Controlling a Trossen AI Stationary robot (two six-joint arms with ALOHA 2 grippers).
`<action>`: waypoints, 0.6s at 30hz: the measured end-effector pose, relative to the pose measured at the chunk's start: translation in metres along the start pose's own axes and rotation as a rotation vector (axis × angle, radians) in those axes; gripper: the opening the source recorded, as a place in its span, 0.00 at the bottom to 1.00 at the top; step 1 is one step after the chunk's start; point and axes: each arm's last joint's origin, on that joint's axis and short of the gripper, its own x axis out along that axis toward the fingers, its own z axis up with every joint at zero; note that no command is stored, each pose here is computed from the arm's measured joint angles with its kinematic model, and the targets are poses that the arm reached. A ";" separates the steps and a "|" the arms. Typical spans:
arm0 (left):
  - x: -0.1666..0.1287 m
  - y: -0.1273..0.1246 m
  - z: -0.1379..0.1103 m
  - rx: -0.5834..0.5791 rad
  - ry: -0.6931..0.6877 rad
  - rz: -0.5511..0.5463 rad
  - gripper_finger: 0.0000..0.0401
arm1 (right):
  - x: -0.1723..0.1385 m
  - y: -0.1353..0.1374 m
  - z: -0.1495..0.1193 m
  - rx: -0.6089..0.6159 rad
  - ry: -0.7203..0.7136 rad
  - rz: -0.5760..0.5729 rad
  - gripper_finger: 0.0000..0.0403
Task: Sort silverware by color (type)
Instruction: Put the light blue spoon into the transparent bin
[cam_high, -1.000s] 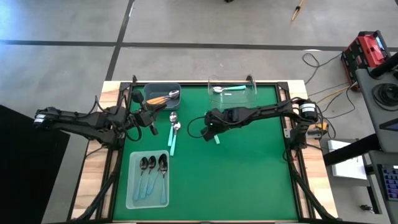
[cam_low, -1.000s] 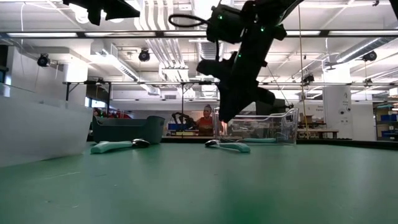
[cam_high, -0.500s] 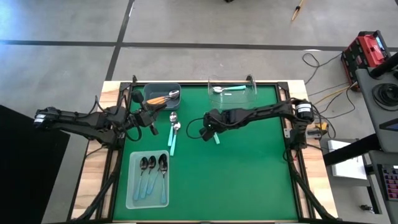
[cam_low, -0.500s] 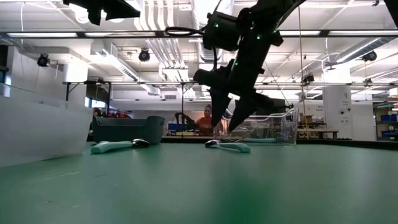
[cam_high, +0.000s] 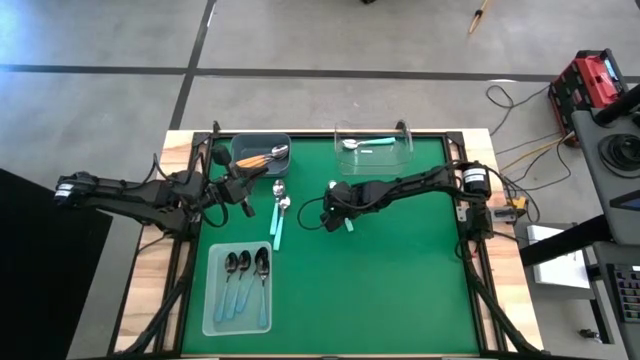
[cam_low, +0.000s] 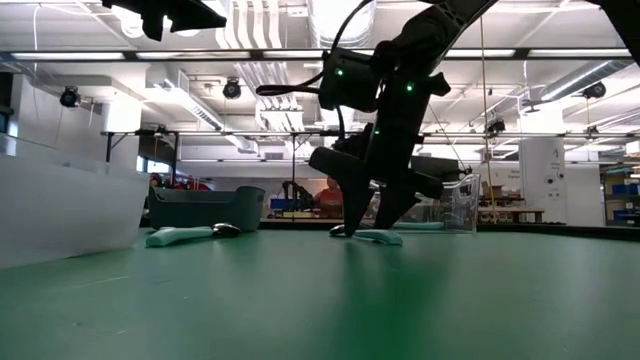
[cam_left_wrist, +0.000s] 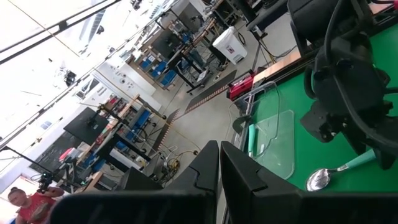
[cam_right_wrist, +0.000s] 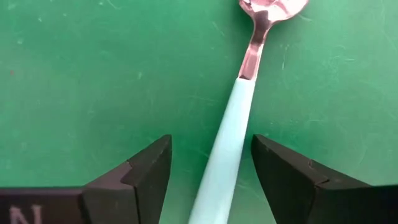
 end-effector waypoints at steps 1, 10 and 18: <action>0.000 0.000 0.000 0.000 0.000 0.000 0.00 | 0.001 0.000 0.000 0.000 -0.001 -0.004 0.53; 0.000 -0.004 0.003 -0.003 -0.110 -0.138 0.00 | 0.012 -0.002 -0.004 -0.013 0.018 -0.044 0.30; -0.002 -0.011 0.004 0.029 -0.385 -0.495 0.00 | 0.012 -0.001 -0.004 -0.026 0.023 -0.033 0.11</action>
